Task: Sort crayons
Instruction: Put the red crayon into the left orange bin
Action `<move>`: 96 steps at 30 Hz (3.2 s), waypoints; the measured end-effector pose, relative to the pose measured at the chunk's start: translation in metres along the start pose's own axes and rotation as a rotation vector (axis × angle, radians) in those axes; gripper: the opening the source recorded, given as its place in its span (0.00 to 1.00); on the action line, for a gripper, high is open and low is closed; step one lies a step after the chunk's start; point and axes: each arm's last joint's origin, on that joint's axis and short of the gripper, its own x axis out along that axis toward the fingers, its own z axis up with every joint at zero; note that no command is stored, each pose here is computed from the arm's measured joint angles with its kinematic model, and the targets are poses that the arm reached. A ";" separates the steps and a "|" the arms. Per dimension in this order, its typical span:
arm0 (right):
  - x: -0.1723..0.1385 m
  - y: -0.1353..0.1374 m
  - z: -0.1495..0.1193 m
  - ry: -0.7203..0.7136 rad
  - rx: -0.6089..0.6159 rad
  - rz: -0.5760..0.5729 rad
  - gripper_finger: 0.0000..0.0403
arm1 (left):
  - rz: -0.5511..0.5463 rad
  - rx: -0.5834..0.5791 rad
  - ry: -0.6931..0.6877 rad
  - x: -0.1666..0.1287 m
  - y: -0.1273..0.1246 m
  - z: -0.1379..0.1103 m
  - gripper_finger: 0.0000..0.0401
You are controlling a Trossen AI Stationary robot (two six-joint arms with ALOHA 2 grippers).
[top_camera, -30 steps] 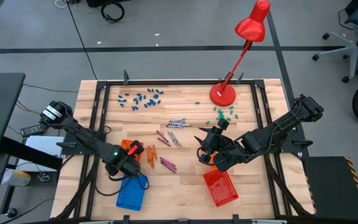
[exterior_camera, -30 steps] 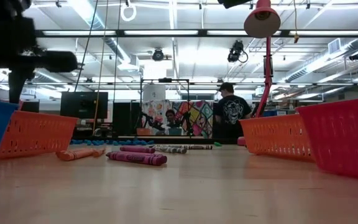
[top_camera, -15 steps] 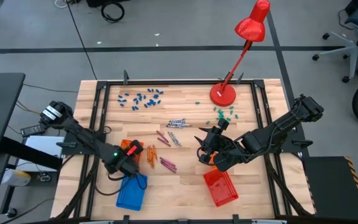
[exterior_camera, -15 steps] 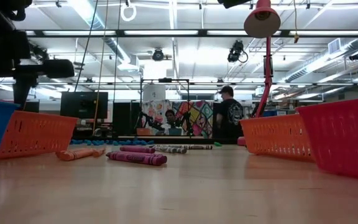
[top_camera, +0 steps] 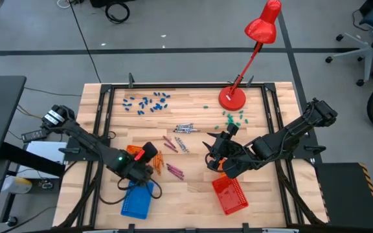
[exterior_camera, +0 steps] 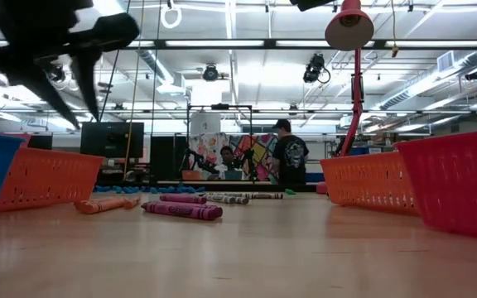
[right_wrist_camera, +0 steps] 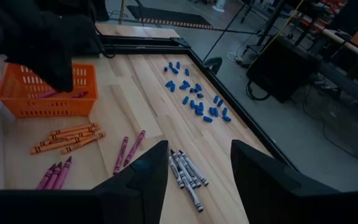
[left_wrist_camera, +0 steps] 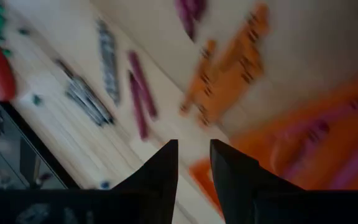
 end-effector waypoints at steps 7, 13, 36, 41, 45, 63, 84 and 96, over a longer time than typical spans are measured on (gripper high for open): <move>0.000 0.000 0.000 -0.002 0.003 0.001 0.44 | 0.072 -0.055 -0.068 0.015 0.030 0.001 0.26; 0.000 0.000 0.000 -0.001 -0.006 0.001 0.44 | 0.066 -0.100 -0.160 0.027 0.055 -0.002 0.26; 0.000 0.000 0.000 0.003 -0.012 -0.001 0.44 | -0.127 -0.322 -0.079 0.126 0.077 -0.016 0.26; 0.000 0.000 0.000 0.002 -0.011 -0.001 0.44 | -0.160 -0.368 -0.093 0.131 0.083 -0.023 0.26; 0.000 0.000 0.000 0.002 -0.011 -0.001 0.44 | -0.193 -0.374 -0.116 0.131 0.083 -0.024 0.26; 0.000 0.000 0.000 -0.001 -0.007 0.000 0.44 | -0.236 -0.393 -0.095 0.143 0.075 -0.018 0.25; 0.000 0.000 0.000 0.001 -0.012 -0.001 0.44 | -0.294 -0.404 -0.122 0.142 0.071 -0.017 0.06; 0.000 0.000 -0.001 0.003 -0.020 -0.002 0.44 | -0.229 -0.361 -0.197 0.099 0.071 -0.009 0.08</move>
